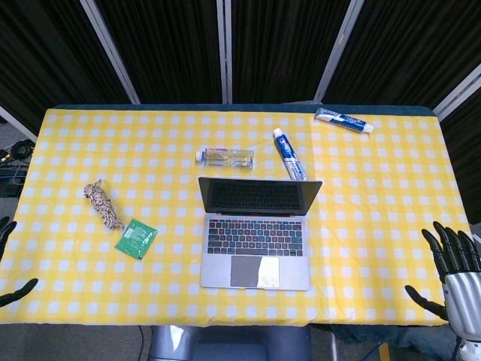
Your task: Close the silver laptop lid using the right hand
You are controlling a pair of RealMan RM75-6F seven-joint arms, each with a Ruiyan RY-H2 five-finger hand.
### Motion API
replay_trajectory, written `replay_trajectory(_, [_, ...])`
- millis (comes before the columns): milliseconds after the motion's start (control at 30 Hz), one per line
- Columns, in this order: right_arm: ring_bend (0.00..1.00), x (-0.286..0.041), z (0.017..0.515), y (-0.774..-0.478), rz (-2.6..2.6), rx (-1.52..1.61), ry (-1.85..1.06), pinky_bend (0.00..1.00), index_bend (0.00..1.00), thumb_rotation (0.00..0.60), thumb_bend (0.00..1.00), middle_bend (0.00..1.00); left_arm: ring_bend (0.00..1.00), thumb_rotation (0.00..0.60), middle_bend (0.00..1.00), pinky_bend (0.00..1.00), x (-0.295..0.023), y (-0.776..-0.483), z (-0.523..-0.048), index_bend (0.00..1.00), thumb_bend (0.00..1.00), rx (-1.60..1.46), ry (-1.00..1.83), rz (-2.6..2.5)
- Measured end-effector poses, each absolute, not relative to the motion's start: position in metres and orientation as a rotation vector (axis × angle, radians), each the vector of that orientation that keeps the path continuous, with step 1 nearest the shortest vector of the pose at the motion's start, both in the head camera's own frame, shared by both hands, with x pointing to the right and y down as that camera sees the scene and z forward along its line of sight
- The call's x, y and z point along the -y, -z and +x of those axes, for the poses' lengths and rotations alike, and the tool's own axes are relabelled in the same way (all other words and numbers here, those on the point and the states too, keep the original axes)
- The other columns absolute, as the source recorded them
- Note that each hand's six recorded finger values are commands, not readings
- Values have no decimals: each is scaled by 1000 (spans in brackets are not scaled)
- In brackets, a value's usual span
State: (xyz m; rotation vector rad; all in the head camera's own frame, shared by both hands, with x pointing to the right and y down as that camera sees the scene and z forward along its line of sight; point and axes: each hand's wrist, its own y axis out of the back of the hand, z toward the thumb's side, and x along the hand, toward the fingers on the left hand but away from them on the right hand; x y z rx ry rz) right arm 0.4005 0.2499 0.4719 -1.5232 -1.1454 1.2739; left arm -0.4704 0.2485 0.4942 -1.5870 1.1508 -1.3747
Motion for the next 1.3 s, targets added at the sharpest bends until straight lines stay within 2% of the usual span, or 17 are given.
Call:
replay_trajectory(300, [0,-249,399,-476,-1541,1136,-1282,0,0,600,3,0,0,600,0,0,-248,-497,-473,0,0,-1149,1394,-1591])
replay_trajectory(367, [0,-249,399,-479,-1552,1126,-1290,0,0,600,53,0,0,600,0,0,-248,-497,-472,0,0,-1151,1393,-1598])
replay_trajectory(467, [0,-243,397,-487,-1592,1104,-1294,0,0,600,293,0,0,600,0,0,-246,-499,-471,0,0,-1150,1396,-1608])
replay_trajectory(533, [0,-232,392,-494,-1641,1085,-1272,0,0,600,546,0,0,600,0,0,-244,-500,-472,0,0,-1150,1402,-1616])
replay_trajectory(567, [0,-225,389,-497,-1665,1076,-1258,0,0,600,631,0,0,600,0,0,-243,-502,-472,0,0,-1149,1407,-1617])
replay_trajectory(633, [0,-208,382,-504,-1725,1049,-1225,0,0,600,869,0,0,600,0,0,-241,-504,-473,0,0,-1147,1418,-1615])
replay_trajectory(700, [0,-191,375,-509,-1775,1020,-1198,0,0,600,980,0,0,600,0,0,-238,-507,-475,0,0,-1148,1430,-1614])
replay_trajectory(1033, [0,-85,316,-529,-2020,918,-1107,0,8,600,1000,0,0,600,0,0,-228,-522,-480,0,0,-1133,1487,-1597])
replay_trajectory(1233, [0,-56,276,-538,-2116,847,-1123,2,26,600,1000,25,0,600,0,0,-223,-531,-479,0,0,-1110,1509,-1595])
replay_trajectory(1300, [3,-50,265,-541,-2135,833,-1131,33,26,600,1000,40,0,600,0,0,-223,-532,-479,0,0,-1108,1512,-1594])
